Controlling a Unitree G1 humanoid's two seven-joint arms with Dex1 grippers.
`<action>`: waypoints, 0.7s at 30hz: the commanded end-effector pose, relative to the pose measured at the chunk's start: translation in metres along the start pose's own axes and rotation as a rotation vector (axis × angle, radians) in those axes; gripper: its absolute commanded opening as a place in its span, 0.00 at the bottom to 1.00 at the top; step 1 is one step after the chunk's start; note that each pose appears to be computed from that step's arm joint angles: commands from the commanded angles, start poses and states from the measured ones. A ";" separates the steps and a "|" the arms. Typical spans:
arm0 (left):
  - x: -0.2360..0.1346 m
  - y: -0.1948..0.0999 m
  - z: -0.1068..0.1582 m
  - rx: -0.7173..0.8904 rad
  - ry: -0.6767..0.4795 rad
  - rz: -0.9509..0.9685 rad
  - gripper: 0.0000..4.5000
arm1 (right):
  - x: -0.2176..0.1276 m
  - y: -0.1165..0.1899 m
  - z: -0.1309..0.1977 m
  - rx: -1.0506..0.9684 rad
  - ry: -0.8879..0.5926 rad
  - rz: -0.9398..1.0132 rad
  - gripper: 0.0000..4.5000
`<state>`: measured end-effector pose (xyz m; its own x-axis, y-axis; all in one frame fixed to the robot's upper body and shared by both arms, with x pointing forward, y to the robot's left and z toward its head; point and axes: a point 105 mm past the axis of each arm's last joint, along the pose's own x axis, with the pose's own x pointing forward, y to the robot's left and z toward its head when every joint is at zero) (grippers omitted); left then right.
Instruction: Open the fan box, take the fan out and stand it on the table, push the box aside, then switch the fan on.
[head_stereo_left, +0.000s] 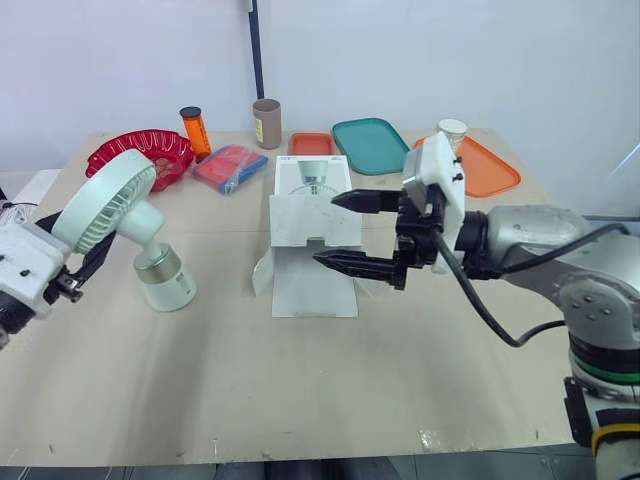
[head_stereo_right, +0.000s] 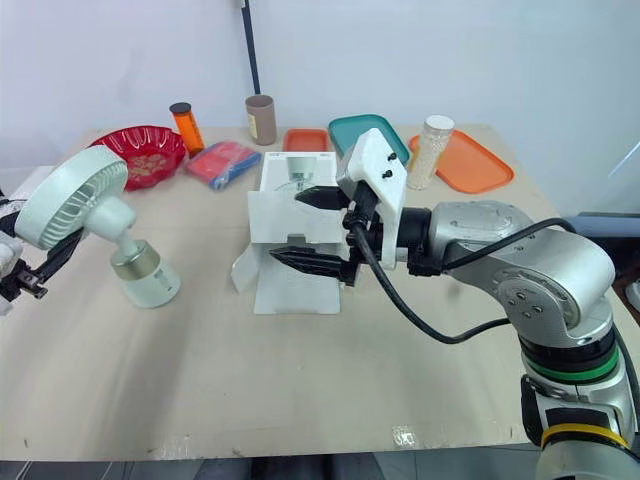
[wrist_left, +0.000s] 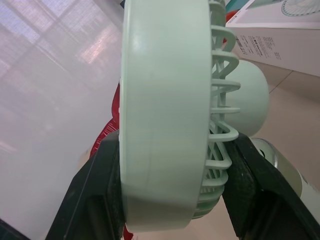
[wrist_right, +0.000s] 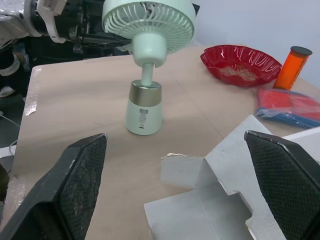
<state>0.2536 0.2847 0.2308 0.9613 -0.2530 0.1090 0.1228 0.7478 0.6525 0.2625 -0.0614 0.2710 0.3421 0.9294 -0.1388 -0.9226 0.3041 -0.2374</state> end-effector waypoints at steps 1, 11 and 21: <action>0.006 0.005 0.014 0.004 -0.055 0.037 0.45 | 0.000 -0.002 0.014 -0.051 -0.027 -0.018 1.00; 0.011 -0.003 0.008 -0.042 -0.041 0.045 0.45 | 0.004 -0.004 0.025 -0.035 -0.081 -0.021 1.00; 0.004 -0.012 -0.012 -0.168 0.030 0.088 0.45 | 0.007 -0.004 0.029 -0.015 -0.094 -0.015 1.00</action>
<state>0.2597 0.2775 0.2191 0.9683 -0.2004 0.1494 0.0882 0.8333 0.5457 0.2676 -0.0486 0.2847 0.3340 0.9392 -0.0799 -0.9275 0.3124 -0.2052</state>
